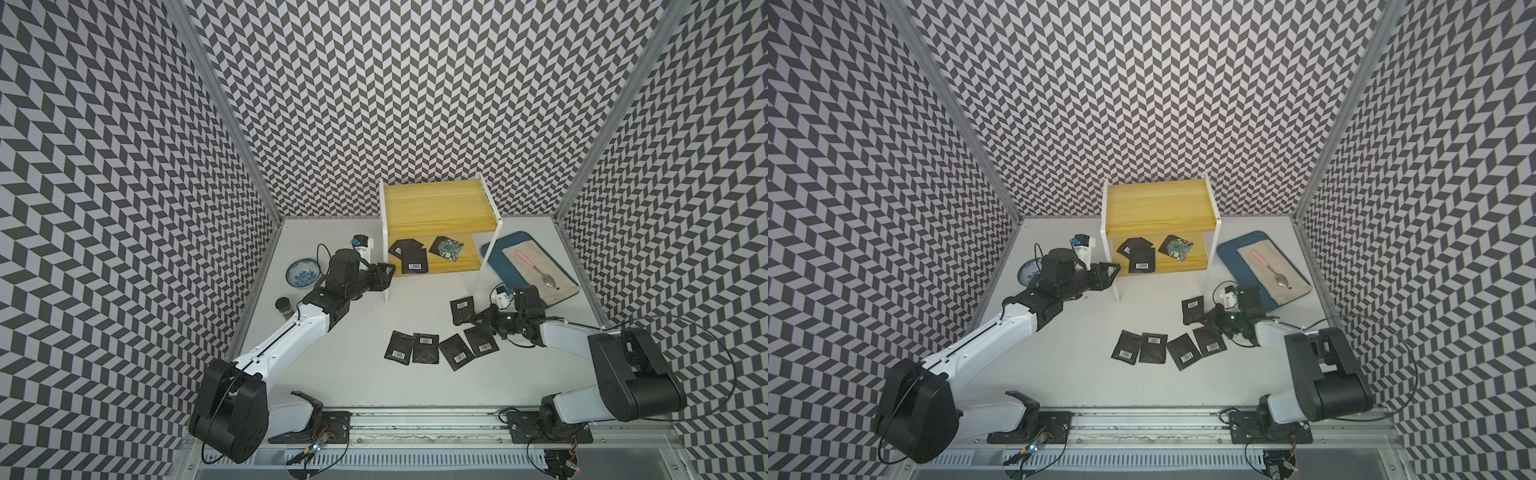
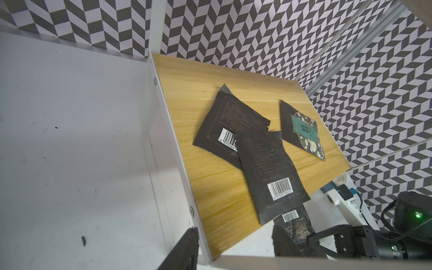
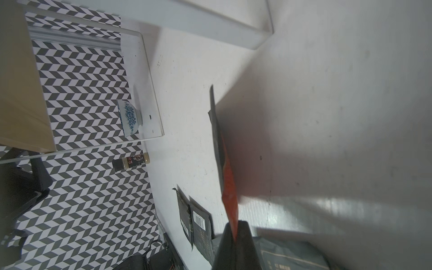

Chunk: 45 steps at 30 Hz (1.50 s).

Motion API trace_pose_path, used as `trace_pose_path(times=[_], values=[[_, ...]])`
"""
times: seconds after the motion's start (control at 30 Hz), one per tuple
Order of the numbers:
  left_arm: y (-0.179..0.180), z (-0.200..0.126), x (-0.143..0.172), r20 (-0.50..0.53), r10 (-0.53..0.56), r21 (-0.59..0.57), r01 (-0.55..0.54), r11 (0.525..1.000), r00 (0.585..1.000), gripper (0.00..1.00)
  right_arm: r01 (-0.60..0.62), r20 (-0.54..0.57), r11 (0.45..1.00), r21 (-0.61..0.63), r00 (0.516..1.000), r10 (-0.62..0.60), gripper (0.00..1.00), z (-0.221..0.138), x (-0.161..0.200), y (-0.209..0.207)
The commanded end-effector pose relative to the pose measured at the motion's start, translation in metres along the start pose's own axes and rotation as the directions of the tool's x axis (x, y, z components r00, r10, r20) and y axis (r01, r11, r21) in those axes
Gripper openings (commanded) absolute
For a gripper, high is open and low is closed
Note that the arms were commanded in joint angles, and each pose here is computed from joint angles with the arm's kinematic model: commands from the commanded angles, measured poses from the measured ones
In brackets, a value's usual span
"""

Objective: Remove the tea bags from the shelf
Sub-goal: Place the tea bag at the center of the board, then pick up the tea bag from the shelf.

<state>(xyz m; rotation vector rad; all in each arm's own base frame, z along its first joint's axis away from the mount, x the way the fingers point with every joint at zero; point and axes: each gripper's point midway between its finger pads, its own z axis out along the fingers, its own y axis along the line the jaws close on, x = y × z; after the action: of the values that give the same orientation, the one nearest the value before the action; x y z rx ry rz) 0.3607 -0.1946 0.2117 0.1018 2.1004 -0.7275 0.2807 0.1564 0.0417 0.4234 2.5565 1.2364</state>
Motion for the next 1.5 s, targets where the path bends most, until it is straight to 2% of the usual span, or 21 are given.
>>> trace_pose_path(times=[0.0,0.2,0.67,0.93,1.13,1.47], values=[[-0.004,-0.004,-0.021,0.06,0.009,0.007,-0.009,1.0,0.998,0.54,0.048,0.041,0.999,-0.011,0.998,-0.047,0.06,0.001,-0.015,0.005],[-0.002,-0.003,-0.019,0.053,0.007,0.004,-0.008,1.0,0.999,0.54,0.05,0.05,0.999,-0.003,0.998,-0.05,0.23,0.0,-0.02,0.006],[-0.002,-0.005,-0.021,0.059,0.008,0.0,-0.008,1.0,0.998,0.54,0.065,0.058,0.997,0.027,0.996,-0.067,0.32,-0.012,-0.019,0.009],[-0.008,-0.008,-0.025,0.063,0.009,0.015,-0.009,1.0,0.998,0.55,0.099,0.092,0.995,0.025,0.991,-0.101,0.35,-0.029,-0.02,0.024],[-0.011,-0.01,-0.028,0.058,0.015,0.024,-0.016,1.0,0.998,0.57,0.153,0.12,0.988,-0.005,0.981,-0.152,0.38,-0.045,-0.019,0.045],[-0.027,-0.027,-0.046,0.09,0.031,0.055,-0.037,0.998,0.995,0.63,0.299,0.197,0.954,-0.01,0.936,-0.291,0.53,-0.075,-0.019,0.087]])
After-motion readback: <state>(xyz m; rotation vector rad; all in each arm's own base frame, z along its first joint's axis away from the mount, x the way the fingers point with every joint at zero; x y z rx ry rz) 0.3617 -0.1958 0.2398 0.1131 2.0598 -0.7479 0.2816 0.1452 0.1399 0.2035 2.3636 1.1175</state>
